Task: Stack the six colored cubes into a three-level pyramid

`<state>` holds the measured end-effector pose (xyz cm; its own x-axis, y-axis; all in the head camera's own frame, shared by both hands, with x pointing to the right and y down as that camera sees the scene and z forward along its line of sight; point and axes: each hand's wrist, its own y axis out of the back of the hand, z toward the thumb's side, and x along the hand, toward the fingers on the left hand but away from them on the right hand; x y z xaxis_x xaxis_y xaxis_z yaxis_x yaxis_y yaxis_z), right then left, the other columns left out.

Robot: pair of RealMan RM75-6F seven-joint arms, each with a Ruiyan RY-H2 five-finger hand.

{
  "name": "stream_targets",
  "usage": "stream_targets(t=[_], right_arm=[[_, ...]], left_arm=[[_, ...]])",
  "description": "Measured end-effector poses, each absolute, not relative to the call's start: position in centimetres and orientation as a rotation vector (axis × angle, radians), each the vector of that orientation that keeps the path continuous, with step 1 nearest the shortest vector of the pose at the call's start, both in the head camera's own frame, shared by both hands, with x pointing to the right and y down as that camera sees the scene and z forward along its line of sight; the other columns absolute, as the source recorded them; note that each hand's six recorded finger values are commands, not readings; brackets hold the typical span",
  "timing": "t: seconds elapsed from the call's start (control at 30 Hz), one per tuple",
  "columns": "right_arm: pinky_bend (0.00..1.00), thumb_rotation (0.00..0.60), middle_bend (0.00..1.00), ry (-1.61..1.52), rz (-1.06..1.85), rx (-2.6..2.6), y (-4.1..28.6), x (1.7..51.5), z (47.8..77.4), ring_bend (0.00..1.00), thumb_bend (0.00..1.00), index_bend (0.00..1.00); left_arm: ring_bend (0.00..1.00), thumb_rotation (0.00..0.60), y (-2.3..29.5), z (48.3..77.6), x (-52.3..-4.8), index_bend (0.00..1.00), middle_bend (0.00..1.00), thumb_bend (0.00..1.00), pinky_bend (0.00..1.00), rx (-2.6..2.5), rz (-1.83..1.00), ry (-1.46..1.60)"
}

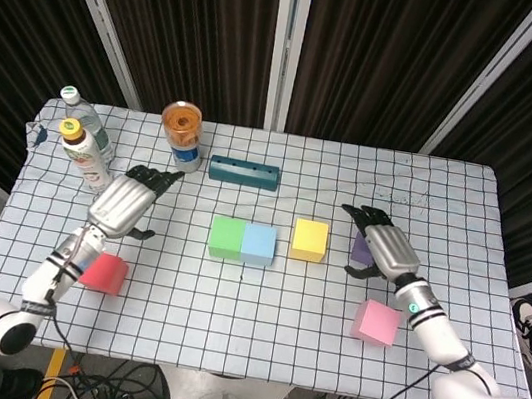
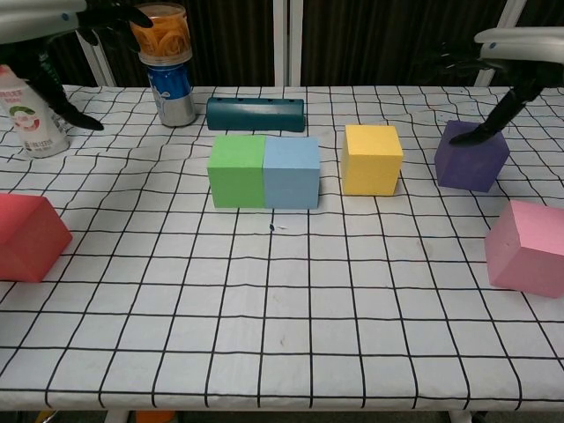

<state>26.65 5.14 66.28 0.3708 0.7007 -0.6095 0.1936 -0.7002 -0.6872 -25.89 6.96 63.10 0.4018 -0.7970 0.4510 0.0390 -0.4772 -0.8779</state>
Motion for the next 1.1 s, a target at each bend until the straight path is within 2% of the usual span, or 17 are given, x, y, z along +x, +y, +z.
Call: stream_targets(t=[0.17,0.4,0.6,0.73,1.1], right_arm=[[0.0,0.6,0.12,-0.754,1.313,-2.152,4.4,23.4,69.5,0.0,0.07,0.0],[0.0,0.6,0.14,-0.723,1.303,-2.156,4.2,20.5,71.5,0.0,0.07,0.0],[0.0,0.6,0.24,-0.722,1.322,-2.138,4.2,20.0,72.7,0.0,0.16,0.0],[0.0,0.6,0.33,-0.735,1.317,-2.122,4.2,20.0,72.9,0.0,0.21,0.0],[0.0,0.6,0.31,-0.73,1.262,-2.161,5.3,19.1,71.7,0.0,0.21,0.0]], left_arm=[[0.18,0.6,8.4,61.4,-28.0,0.06,0.15,0.06,0.2,-1.783,-1.187,0.696],[0.18,0.6,9.2,60.8,-29.1,0.06,0.15,0.06,0.2,-1.803,-1.191,0.713],[0.18,0.6,9.4,60.7,-29.2,0.06,0.15,0.06,0.2,-1.818,-1.176,0.721],[0.18,0.6,9.4,60.7,-29.3,0.06,0.15,0.06,0.2,-1.82,-1.173,0.729],[0.18,0.6,9.6,60.6,-29.5,0.06,0.15,0.06,0.2,-1.824,-1.162,0.741]])
